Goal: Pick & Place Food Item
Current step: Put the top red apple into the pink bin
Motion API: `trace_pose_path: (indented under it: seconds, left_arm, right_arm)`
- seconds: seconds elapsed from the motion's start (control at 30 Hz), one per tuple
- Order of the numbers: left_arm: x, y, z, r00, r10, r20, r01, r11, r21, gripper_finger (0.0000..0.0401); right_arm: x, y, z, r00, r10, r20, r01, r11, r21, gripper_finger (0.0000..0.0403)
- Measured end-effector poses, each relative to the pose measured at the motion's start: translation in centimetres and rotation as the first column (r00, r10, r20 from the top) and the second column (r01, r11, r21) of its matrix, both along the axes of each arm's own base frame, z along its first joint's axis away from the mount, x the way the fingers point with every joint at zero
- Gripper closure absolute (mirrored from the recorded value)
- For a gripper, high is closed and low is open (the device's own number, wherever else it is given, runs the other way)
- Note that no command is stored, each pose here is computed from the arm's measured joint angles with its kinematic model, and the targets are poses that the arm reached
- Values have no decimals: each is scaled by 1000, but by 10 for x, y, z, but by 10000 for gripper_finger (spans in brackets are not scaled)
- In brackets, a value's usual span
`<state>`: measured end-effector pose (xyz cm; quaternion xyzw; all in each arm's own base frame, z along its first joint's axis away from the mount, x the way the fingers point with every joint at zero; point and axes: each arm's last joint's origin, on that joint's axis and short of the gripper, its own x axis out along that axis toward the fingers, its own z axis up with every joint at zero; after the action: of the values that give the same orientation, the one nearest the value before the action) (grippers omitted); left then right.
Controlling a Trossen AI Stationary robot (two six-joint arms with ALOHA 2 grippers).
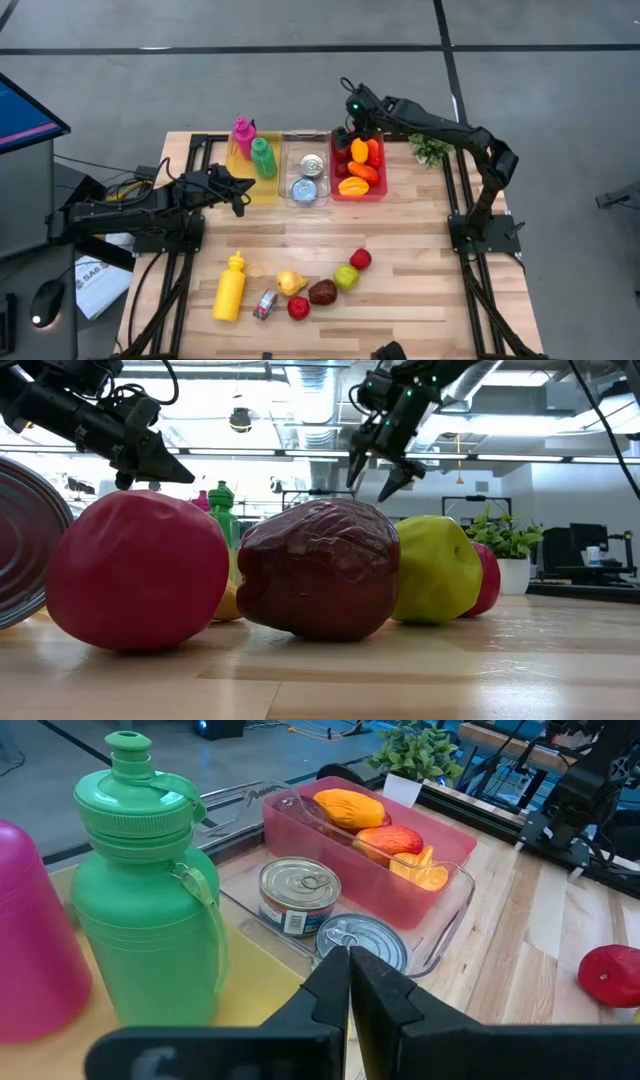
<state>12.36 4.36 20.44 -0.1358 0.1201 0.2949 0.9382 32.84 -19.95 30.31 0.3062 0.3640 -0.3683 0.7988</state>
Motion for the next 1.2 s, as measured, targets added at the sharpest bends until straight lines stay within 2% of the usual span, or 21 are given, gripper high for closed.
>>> trace_pose_path:
  seconds: [0.23, 0.47, 0.97, 1.2]
  left_arm:
    - [0, 0, 0, 1000, 0, 0, 0, 1000, 0, 399]
    - [0, 0, 0, 1000, 0, 0, 0, 1000, 0, 399]
    - [0, 0, 0, 1000, 0, 0, 0, 1000, 0, 399]
    - [0, 0, 0, 1000, 0, 0, 0, 1000, 0, 399]
  right_arm:
    - [-4, 13, 26, 996, 46, -71, -44, 999, 29, 18]
    - [-2, 37, 40, 987, 105, -120, -97, 993, 69, 18]
    - [11, 102, 42, 952, 235, -198, -208, 967, 148, 19]
    - [17, 129, 41, 942, 277, -192, -248, 955, 162, 19]
